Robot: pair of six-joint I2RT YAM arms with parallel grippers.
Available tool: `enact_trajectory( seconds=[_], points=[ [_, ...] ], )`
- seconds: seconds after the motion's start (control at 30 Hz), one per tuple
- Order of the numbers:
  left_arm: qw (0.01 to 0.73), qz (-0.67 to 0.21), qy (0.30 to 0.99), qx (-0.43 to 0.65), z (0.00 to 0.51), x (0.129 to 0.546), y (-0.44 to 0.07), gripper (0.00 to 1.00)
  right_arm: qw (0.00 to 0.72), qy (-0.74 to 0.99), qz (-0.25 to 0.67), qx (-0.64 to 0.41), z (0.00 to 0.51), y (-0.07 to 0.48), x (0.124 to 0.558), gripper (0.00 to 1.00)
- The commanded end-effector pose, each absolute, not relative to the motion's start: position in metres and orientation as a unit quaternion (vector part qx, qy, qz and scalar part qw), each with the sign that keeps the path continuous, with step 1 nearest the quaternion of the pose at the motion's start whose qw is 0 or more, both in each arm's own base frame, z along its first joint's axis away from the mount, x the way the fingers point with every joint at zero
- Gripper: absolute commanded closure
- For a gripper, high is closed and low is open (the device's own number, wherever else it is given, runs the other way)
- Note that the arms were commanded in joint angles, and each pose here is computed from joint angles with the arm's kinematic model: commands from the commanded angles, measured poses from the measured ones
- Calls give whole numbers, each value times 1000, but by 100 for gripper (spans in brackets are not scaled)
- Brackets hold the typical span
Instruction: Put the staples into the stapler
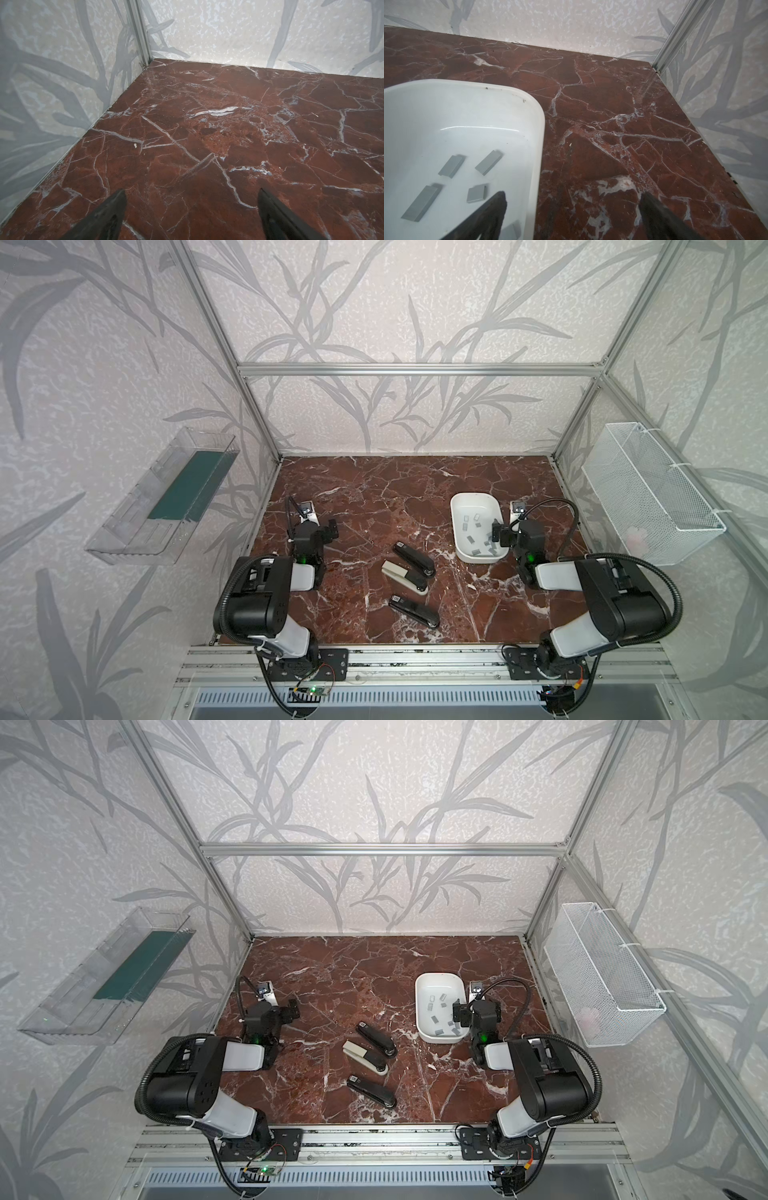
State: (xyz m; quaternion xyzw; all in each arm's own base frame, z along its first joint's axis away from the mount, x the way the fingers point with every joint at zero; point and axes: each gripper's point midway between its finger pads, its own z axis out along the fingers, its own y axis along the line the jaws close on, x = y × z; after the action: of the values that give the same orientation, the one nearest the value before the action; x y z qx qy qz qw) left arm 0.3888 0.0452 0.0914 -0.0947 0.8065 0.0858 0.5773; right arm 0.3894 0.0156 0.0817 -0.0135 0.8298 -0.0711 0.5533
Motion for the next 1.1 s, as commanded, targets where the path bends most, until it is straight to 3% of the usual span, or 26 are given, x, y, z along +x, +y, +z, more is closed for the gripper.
enact_trajectory(
  seconds=[0.0,0.7,0.8,0.9,0.97,1.07],
  points=[
    [583,90,802,-90,96,394,46,1,569,819,-72,-6,93,15,394,1],
    [584,90,802,-90,97,394,46,1,569,819,-72,-5,93,15,394,1],
    [587,57,807,-37,106,396,25,1,597,799,-66,-26,107,23,394,1],
    [573,36,819,12,131,393,7,1,588,797,-122,-65,136,44,382,1],
    [586,5,810,16,157,387,-6,1,562,820,-81,-72,155,65,376,1],
    [656,-101,748,4,218,377,-33,1,517,854,57,11,179,86,360,1]
  ],
)
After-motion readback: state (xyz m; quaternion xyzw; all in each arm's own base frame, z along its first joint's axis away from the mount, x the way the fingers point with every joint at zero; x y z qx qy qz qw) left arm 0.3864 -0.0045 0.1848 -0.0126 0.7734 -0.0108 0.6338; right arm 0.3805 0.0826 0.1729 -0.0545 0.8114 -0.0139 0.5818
